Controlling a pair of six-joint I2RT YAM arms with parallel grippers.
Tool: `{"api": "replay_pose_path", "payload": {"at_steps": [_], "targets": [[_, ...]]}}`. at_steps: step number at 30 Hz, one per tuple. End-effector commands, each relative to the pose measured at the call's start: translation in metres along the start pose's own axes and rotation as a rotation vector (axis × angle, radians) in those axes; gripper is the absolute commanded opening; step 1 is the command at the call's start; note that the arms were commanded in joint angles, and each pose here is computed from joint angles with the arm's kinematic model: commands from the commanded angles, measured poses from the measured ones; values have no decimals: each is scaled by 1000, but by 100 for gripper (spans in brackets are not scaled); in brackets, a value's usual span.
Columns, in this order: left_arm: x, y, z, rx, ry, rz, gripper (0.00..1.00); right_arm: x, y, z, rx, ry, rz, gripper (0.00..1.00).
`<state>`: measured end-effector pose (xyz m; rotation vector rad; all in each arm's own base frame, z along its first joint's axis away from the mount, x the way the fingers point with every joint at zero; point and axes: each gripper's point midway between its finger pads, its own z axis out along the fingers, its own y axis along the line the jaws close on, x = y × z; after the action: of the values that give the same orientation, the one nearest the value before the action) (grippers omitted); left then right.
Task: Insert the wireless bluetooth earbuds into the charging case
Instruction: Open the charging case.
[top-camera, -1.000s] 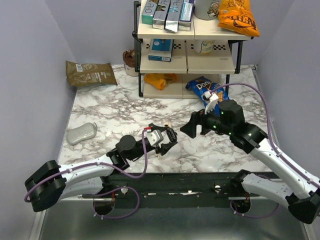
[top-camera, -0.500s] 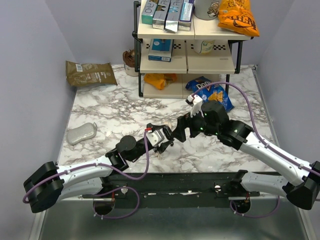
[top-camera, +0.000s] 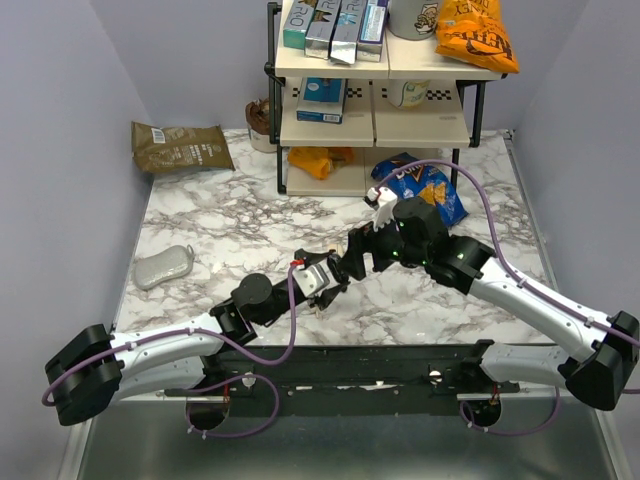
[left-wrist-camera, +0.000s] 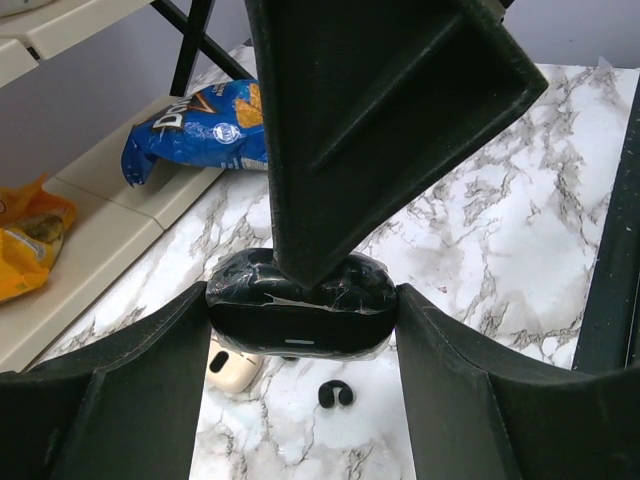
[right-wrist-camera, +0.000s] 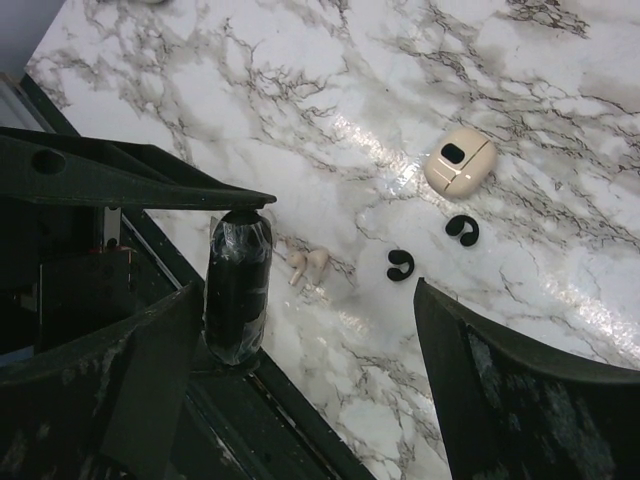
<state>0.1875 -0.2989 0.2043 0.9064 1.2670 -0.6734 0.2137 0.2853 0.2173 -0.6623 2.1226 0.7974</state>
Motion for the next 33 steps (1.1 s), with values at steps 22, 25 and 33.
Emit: {"api": "replay_pose_path", "payload": {"at_steps": [22, 25, 33], "targets": [[-19, 5, -5, -42, -55, 19, 0, -3, -19, -3, 121, -15, 12, 88], [-19, 5, -5, -47, -54, 19, 0, -4, -22, -8, 136, -25, 14, 88], [-18, 6, -7, -56, -52, 18, 0, -14, -19, -20, 127, -75, 19, 87]]}}
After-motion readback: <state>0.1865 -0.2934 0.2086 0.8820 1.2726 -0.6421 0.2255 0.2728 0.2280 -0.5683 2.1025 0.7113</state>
